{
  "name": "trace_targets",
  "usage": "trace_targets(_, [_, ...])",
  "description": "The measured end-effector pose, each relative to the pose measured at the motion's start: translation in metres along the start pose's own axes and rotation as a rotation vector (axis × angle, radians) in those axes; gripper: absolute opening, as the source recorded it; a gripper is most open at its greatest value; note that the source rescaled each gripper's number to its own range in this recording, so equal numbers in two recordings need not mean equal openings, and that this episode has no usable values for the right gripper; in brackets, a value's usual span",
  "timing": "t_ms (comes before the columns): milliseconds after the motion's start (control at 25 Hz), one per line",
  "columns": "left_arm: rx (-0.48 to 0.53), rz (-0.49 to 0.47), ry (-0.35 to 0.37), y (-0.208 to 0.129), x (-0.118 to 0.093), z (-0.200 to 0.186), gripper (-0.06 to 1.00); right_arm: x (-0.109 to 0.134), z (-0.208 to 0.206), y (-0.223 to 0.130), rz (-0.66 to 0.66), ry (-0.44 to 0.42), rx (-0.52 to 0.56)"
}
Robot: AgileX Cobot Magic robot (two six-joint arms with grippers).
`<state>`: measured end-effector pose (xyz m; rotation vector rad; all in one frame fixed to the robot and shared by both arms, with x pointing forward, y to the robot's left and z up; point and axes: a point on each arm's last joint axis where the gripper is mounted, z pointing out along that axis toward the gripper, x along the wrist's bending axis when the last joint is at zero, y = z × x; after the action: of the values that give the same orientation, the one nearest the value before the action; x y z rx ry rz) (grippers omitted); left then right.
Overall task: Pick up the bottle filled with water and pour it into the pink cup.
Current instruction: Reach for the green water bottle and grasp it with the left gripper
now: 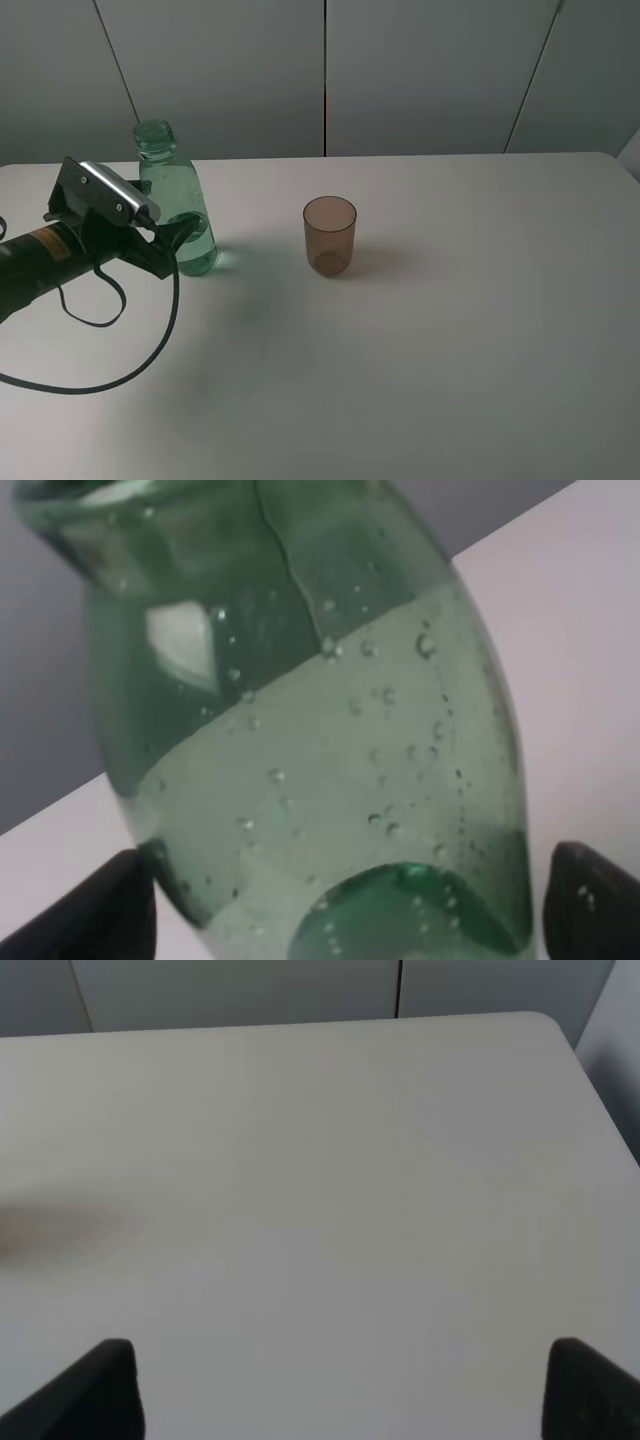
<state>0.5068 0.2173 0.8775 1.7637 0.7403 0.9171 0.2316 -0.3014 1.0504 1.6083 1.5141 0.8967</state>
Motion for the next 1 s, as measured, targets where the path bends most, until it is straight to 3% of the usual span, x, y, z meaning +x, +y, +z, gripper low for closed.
trace_targets(320, [0.028, -0.030, -0.016, -0.013, -0.003, 0.013, 0.99, 0.000, 0.000, 0.000, -0.001, -0.002, 0.000])
trace_targets(720, [-0.005, -0.025, -0.005, -0.008, 0.002, 0.024, 0.99, 0.000, 0.000, 0.000, -0.001, -0.002, 0.000])
trace_targets(1000, [0.008, -0.026, -0.032, -0.016, -0.006, 0.035, 0.99, 0.000, 0.000, 0.000, -0.001, -0.002, 0.000])
